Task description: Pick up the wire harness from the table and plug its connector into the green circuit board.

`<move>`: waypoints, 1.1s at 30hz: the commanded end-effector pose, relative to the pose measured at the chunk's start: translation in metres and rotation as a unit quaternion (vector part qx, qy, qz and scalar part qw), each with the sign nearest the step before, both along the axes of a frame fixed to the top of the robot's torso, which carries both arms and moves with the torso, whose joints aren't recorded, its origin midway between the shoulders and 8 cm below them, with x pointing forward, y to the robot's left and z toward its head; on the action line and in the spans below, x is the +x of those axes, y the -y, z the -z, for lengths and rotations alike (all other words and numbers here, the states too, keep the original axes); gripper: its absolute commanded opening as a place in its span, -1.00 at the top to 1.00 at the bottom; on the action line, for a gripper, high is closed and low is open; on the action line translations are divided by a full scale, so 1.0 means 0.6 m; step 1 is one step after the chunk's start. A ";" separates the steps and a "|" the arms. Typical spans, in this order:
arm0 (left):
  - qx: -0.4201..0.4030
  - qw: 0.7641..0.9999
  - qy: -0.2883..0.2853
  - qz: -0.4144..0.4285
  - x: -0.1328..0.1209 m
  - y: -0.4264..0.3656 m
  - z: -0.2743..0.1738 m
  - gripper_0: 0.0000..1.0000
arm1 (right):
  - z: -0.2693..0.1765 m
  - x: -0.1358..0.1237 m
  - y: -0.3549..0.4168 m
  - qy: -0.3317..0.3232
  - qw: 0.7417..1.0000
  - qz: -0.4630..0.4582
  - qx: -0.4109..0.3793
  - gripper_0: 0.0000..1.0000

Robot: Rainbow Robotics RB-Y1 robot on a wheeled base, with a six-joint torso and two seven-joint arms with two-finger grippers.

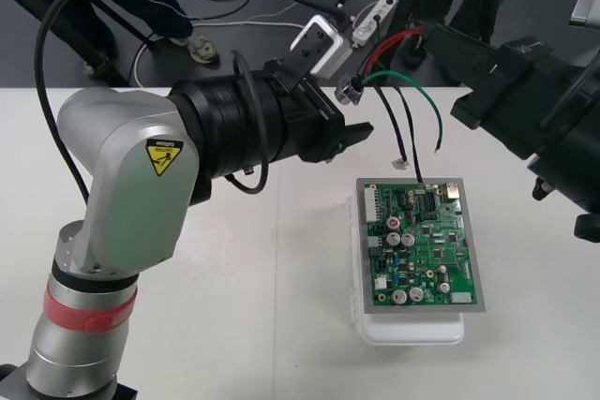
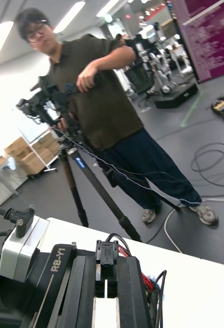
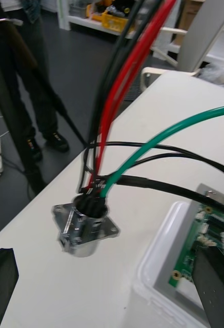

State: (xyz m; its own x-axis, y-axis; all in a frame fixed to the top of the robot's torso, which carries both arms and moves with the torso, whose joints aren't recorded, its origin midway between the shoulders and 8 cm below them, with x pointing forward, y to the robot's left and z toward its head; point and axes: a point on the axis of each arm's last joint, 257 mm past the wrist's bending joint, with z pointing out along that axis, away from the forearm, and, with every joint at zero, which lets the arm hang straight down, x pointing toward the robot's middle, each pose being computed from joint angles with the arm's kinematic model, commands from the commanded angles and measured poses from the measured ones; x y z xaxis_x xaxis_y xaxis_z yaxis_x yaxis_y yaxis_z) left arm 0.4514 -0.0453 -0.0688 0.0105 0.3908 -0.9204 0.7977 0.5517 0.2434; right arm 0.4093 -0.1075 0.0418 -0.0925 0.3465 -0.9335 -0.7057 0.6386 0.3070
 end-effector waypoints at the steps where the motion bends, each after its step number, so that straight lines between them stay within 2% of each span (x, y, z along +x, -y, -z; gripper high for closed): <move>1: -0.047 0.999 0.005 0.019 -0.005 -0.004 -0.056 -1.00 | -0.004 -0.016 -0.009 0.024 0.999 -0.034 -0.004 1.00; 12: -0.066 0.994 -0.024 0.085 -0.050 -0.018 -0.058 -1.00 | 0.000 -0.056 0.000 0.072 0.993 -0.081 -0.043 1.00; 27: -0.094 0.980 -0.003 0.174 -0.116 -0.054 -0.067 -1.00 | 0.005 -0.121 0.005 0.119 0.979 -0.140 -0.084 1.00; 33: -0.102 0.973 0.009 0.206 -0.144 -0.072 -0.074 -1.00 | 0.022 -0.165 -0.006 0.136 0.967 -0.187 -0.103 1.00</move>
State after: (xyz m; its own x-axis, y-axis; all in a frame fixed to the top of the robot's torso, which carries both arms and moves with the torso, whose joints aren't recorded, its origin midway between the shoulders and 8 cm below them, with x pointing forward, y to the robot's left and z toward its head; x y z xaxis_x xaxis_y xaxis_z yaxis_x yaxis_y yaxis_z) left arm 0.3560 -0.0218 -0.0402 0.0903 0.1950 -0.9766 0.9757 0.1792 0.1260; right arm 0.3227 -0.1034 0.0304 0.0921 0.1714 -0.9809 -0.9216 0.3877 -0.0188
